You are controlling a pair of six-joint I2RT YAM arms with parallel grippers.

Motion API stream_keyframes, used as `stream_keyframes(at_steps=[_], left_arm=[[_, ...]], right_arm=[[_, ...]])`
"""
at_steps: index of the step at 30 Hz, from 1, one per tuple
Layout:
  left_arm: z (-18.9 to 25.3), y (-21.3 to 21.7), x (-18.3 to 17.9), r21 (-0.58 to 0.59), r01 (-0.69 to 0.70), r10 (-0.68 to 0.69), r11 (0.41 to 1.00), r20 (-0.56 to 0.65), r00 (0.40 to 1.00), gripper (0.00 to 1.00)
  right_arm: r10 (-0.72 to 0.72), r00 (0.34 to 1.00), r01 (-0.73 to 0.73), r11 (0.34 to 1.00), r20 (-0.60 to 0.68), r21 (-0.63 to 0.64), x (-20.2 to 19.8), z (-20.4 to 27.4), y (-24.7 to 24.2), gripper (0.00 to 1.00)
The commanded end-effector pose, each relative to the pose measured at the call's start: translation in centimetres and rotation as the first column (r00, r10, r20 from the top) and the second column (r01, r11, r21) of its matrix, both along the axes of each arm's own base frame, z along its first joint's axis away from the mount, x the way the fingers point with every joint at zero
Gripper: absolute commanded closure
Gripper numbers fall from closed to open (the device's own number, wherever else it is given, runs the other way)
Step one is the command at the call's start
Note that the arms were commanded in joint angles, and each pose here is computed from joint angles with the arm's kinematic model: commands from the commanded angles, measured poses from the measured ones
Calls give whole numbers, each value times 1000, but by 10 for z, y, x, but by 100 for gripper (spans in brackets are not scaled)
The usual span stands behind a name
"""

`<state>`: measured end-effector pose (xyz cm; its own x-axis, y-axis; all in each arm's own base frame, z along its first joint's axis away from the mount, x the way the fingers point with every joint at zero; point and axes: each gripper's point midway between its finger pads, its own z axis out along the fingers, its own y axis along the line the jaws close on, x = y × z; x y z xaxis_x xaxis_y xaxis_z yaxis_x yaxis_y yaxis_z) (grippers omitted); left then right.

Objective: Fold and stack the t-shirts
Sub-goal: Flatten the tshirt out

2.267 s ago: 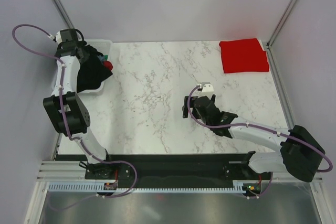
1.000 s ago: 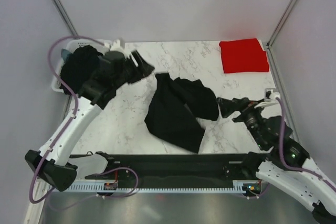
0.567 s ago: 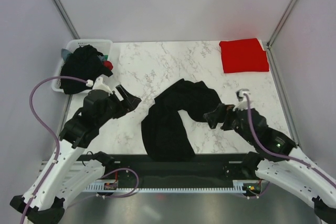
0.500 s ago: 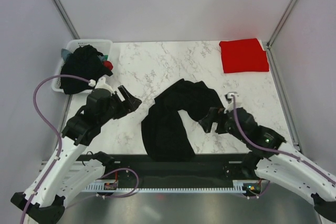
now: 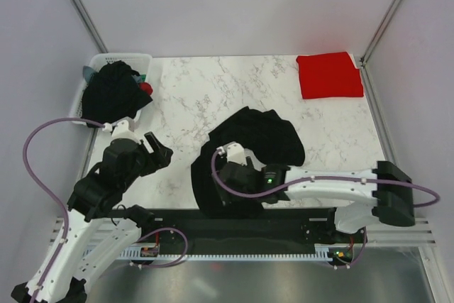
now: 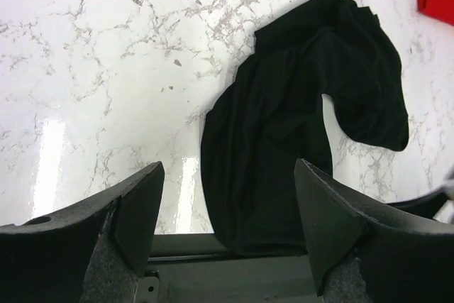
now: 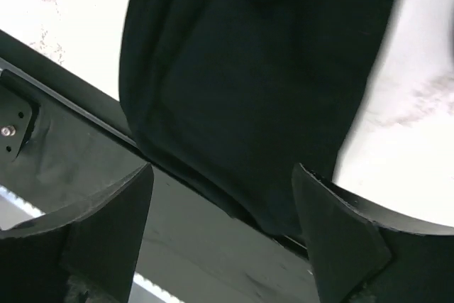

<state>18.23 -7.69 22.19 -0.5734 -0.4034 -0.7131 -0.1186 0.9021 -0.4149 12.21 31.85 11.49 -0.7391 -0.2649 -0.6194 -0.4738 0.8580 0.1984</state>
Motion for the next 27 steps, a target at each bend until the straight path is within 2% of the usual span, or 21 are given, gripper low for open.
stream_keyframes(at_steps=[1,8,13,17,22,25,26,27], left_arm=[[-3,14,-8,6,-40,40,999,49,998,18],[13,18,-12,-38,-31,37,999,183,982,17],[14,18,-12,-40,-27,34,999,188,982,17],[13,17,-11,-36,-25,31,999,183,983,17],[14,18,-11,-38,-26,33,999,186,982,18],[14,18,-12,-40,-25,33,999,188,982,18],[13,18,-12,-38,-28,35,999,186,982,18],[14,18,-12,-40,-28,35,999,188,981,18]], right_arm=[[-12,999,16,997,50,-71,9,-11,29,15],[51,997,-43,989,59,-140,20,-33,82,23],[51,997,-35,974,66,-222,30,-58,96,29],[21,998,-4,966,60,-260,35,-71,90,48],[-3,998,21,961,65,-276,37,-75,78,58],[-4,998,21,959,59,-283,36,-77,74,68],[-2,998,19,959,62,-283,36,-77,74,81],[-2,998,19,957,60,-290,36,-78,72,87]])
